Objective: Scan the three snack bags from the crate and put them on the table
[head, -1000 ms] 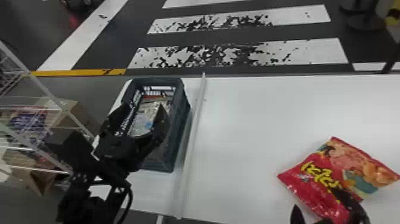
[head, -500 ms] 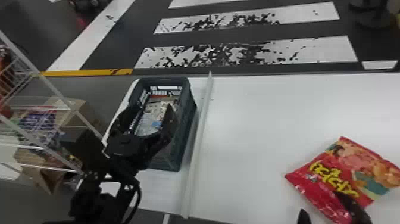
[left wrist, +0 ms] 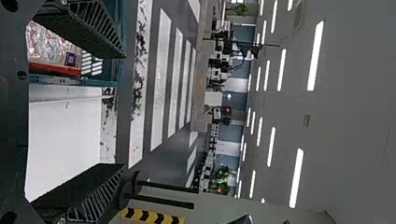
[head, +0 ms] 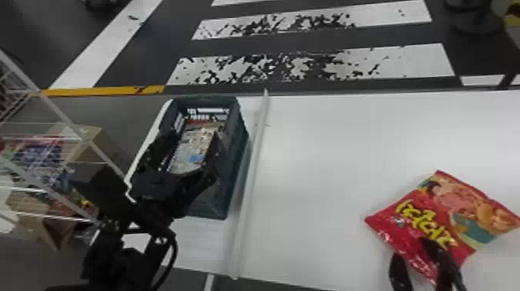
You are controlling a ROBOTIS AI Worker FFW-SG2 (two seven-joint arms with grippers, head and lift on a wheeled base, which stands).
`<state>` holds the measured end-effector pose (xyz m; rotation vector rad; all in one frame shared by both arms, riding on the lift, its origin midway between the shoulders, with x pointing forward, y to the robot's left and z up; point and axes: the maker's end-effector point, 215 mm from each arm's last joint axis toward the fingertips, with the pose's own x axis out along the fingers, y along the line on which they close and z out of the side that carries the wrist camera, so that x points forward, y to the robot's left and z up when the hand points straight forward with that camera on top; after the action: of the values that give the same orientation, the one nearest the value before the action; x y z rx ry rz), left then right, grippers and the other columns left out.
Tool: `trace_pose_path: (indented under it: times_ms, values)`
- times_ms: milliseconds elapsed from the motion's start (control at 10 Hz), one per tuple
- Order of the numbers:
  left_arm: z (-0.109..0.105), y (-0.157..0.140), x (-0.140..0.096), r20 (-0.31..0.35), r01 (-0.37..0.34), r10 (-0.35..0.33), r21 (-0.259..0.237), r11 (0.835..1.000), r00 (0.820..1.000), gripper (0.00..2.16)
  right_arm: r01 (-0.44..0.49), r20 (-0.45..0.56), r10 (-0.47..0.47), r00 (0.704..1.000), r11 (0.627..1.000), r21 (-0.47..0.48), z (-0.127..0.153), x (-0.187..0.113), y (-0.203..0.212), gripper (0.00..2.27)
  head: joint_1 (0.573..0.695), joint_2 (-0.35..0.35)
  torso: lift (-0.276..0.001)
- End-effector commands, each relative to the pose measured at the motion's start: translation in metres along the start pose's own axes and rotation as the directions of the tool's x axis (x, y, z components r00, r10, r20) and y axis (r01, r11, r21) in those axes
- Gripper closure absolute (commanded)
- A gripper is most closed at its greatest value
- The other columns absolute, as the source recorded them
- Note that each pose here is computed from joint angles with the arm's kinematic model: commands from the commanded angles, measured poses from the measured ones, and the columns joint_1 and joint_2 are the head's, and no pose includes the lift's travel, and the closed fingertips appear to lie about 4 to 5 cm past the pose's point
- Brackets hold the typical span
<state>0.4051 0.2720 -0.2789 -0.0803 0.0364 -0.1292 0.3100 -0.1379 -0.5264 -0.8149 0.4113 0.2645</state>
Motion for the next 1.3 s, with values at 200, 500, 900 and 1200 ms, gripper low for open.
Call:
trace_pose_path:
  times_ms: [200,500,900,1200]
  values:
    - [0.0,0.0,0.0,0.0,0.0,0.0,-0.003,1.0,1.0,0.04,0.004,-0.018,-0.005,1.0,0.999,-0.032,-0.006,0.004,0.001,2.24,0.695,0.21,-0.094]
    - [0.0,-0.002,-0.003,-0.001,0.006,-0.006,-0.004,1.0,1.0,0.04,0.088,0.108,-0.087,0.99,0.996,-0.005,0.025,-0.006,-0.021,2.24,0.695,0.206,-0.094]
    - [0.001,-0.011,-0.004,0.003,0.03,-0.03,-0.012,0.999,1.0,0.04,0.157,0.237,-0.202,0.95,0.968,0.194,0.118,-0.041,-0.102,2.24,0.695,0.228,-0.094]
    - [0.001,-0.015,-0.004,0.001,0.035,-0.035,-0.009,0.999,0.999,0.04,0.005,0.252,-0.172,0.952,0.835,0.55,0.159,-0.052,-0.158,2.24,0.695,0.21,-0.094]
